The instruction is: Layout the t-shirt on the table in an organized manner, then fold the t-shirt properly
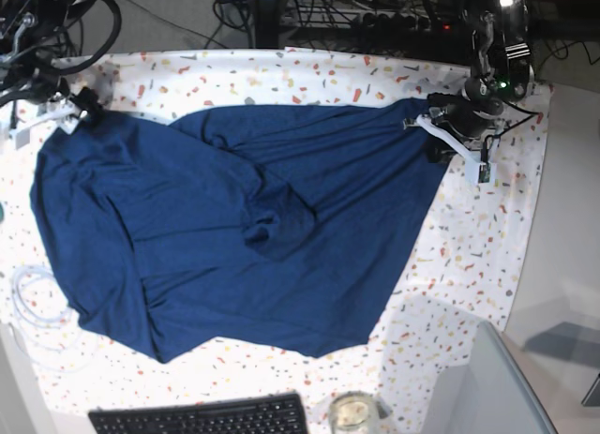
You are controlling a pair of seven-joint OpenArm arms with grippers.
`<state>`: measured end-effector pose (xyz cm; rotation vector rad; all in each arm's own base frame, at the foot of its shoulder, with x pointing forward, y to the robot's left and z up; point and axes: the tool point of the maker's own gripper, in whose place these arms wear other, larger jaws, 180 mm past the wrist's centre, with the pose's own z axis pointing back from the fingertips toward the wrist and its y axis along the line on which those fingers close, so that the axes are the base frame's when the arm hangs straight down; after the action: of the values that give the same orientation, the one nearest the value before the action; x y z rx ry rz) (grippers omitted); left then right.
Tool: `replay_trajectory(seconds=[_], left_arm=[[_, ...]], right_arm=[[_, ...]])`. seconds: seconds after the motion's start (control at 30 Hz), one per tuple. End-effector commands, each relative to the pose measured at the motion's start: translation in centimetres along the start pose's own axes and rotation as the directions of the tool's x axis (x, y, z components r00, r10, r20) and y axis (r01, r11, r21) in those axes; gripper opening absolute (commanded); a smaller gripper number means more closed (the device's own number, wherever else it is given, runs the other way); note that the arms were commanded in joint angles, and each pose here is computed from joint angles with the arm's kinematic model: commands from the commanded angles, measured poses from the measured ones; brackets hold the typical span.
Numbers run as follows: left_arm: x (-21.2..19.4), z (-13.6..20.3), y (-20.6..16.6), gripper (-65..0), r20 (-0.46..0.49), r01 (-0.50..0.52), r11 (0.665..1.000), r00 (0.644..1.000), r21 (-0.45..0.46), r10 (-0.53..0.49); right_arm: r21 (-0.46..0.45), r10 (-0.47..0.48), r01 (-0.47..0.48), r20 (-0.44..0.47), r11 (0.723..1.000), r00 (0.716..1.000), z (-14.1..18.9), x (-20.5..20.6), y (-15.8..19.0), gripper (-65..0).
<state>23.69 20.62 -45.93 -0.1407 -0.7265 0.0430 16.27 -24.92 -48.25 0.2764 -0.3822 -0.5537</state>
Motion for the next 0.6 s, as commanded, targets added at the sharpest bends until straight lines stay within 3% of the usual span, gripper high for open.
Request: replay_trajectory(seconds=[0.0,0.23,0.3,0.43,0.57], left_arm=[[1.3,0.2,0.2,-65.0,0.049,0.02,1.0,0.999,0.004,-0.021],[1.1,0.4,0.5,-65.0,0.069,0.032,0.999,0.997,0.015,-0.032],[1.1,0.4,0.5,-65.0,0.069,0.03,0.999,0.997,0.015,-0.031],[1.0,0.4,0.4,-65.0,0.068,0.031,0.999,0.997,0.013,-0.032],[1.2,0.4,0.6,-65.0,0.071,0.031,0.999,0.997,0.017,-0.032]], right_arm=[[0.017,0.029,-0.03,0.052,0.999,0.998,0.3,1.8,0.3,-14.1],[0.042,0.013,-0.017,0.094,0.999,0.995,-0.7,1.8,0.3,-14.3],[0.044,0.014,-0.018,0.092,0.999,0.996,-0.7,1.8,0.4,-16.8],[0.042,0.02,-0.024,0.092,0.999,0.996,-0.6,1.8,0.4,-36.6],[0.03,0.029,-0.032,0.096,0.999,0.995,-0.1,2.0,0.1,-61.2]])
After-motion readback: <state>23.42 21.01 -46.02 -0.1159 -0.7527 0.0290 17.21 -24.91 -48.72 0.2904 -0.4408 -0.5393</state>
